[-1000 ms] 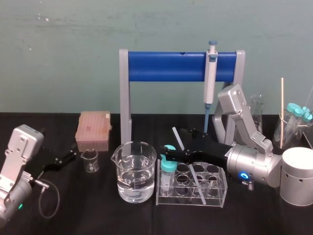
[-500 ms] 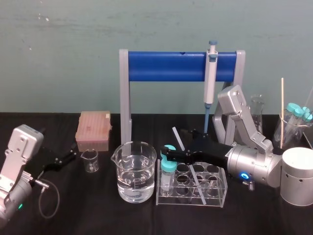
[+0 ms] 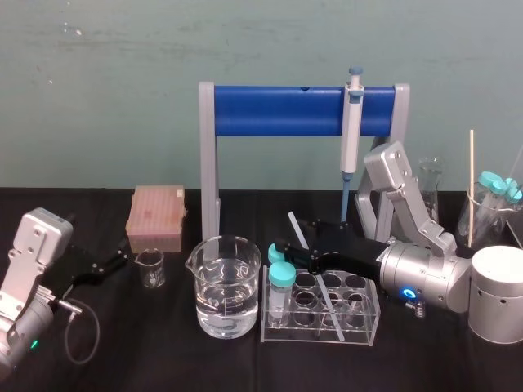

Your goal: Pick up the stirring rod with one hand, then place it down.

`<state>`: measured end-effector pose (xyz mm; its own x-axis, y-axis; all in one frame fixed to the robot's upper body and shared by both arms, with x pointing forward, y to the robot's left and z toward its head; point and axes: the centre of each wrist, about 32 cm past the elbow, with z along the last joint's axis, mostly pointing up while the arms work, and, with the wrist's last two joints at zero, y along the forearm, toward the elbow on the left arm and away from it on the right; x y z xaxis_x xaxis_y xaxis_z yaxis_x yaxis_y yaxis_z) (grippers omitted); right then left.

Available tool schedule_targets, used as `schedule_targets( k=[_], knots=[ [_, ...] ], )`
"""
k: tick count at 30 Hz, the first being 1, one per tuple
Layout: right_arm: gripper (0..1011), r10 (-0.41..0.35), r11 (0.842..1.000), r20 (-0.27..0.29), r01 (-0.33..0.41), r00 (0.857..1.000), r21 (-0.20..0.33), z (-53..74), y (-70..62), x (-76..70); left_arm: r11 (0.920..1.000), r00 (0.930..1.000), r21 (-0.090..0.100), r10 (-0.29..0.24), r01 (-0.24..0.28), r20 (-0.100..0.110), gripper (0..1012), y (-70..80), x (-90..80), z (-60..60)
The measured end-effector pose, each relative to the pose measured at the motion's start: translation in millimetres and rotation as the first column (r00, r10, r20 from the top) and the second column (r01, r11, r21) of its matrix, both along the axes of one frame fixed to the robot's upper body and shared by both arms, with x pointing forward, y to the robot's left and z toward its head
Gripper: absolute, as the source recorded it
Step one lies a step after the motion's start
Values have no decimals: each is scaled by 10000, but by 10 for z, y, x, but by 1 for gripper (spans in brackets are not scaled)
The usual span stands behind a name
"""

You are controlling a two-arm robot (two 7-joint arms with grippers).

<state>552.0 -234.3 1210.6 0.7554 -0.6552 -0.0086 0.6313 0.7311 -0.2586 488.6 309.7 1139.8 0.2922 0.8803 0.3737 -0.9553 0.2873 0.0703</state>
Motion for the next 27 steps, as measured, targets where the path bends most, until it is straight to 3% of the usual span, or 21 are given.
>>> schedule_targets(
  k=[16,23,27],
  knots=[
    [82,-3,10000,-1,3,10000,11,0,0,-1,10000,10000,0,0,0,-1,1000,0,0,0],
    [71,-12,10000,7,12,10000,17,0,1,-2,10000,10000,0,-1,1,0,1000,0,0,0],
    [71,-147,9996,349,138,9993,257,-23,4,-10,10000,10000,1,-1,1,0,1000,0,0,0]
  ],
)
